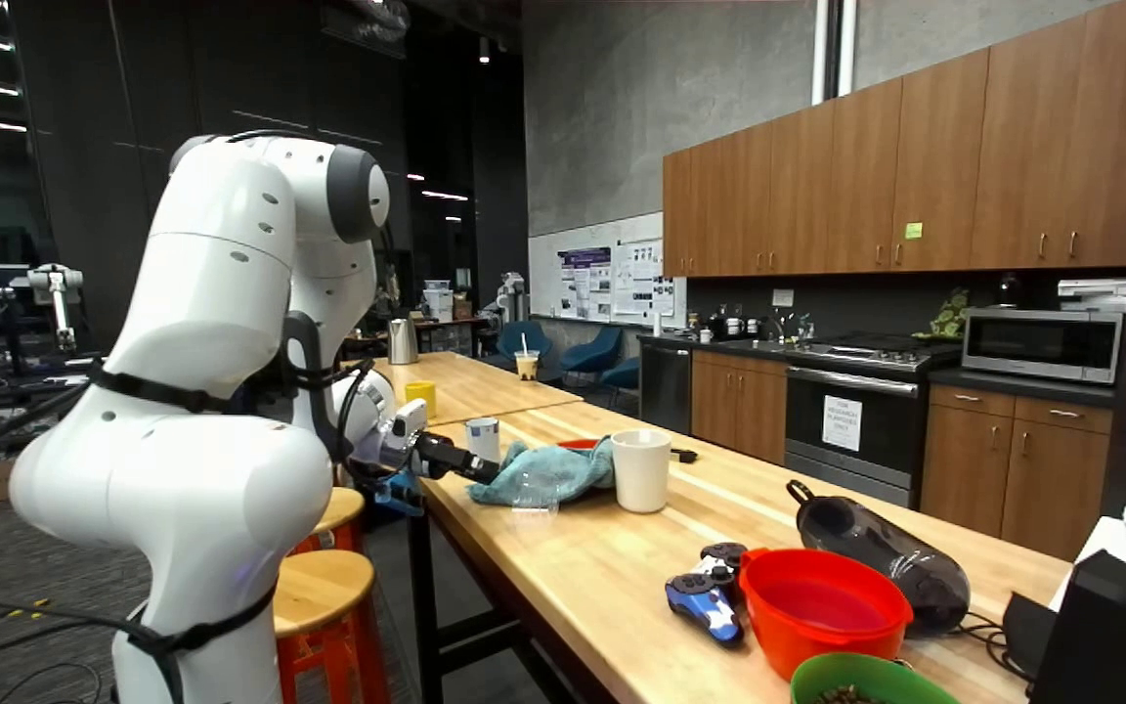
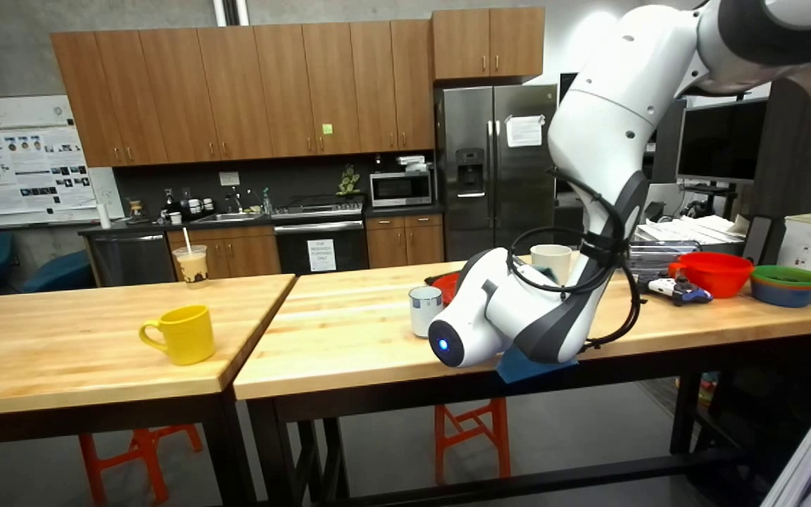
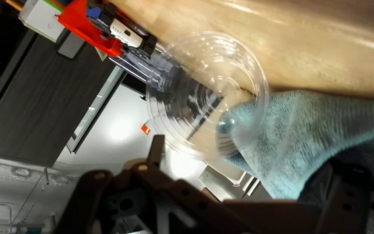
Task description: Lay the blue cloth over the cup
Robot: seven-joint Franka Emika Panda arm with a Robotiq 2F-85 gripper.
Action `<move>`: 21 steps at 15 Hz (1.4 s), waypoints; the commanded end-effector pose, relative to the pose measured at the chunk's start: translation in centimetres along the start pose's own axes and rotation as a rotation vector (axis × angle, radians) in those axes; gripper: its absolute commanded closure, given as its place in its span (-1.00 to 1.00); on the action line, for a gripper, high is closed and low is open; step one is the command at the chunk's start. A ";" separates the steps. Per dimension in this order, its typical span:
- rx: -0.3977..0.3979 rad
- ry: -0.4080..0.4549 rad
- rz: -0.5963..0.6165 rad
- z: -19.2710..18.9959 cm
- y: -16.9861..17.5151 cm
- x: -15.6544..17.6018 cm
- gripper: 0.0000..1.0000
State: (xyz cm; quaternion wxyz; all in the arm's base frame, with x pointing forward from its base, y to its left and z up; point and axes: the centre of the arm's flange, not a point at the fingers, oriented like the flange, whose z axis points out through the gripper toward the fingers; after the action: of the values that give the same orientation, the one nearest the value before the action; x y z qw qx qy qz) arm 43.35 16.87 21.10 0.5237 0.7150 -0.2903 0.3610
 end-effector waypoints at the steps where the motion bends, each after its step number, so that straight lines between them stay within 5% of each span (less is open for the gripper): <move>1: -0.079 -0.001 -0.013 2.0 -0.5 -2.1 -1.00; 2: -0.093 -0.004 -0.019 2.4 -0.6 -2.6 -1.00; 3: -0.103 -0.003 -0.019 2.7 -0.7 -2.8 -0.50; 6: -0.126 0.021 -0.004 3.2 -0.5 -2.8 -0.22; 14: -0.154 0.079 0.017 3.6 -0.2 -1.5 0.98; 21: -0.159 0.247 0.075 4.5 0.0 2.4 0.99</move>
State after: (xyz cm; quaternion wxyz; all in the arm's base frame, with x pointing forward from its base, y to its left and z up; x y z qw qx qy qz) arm 44.67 13.46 20.33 0.5950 0.6323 -0.2874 0.4045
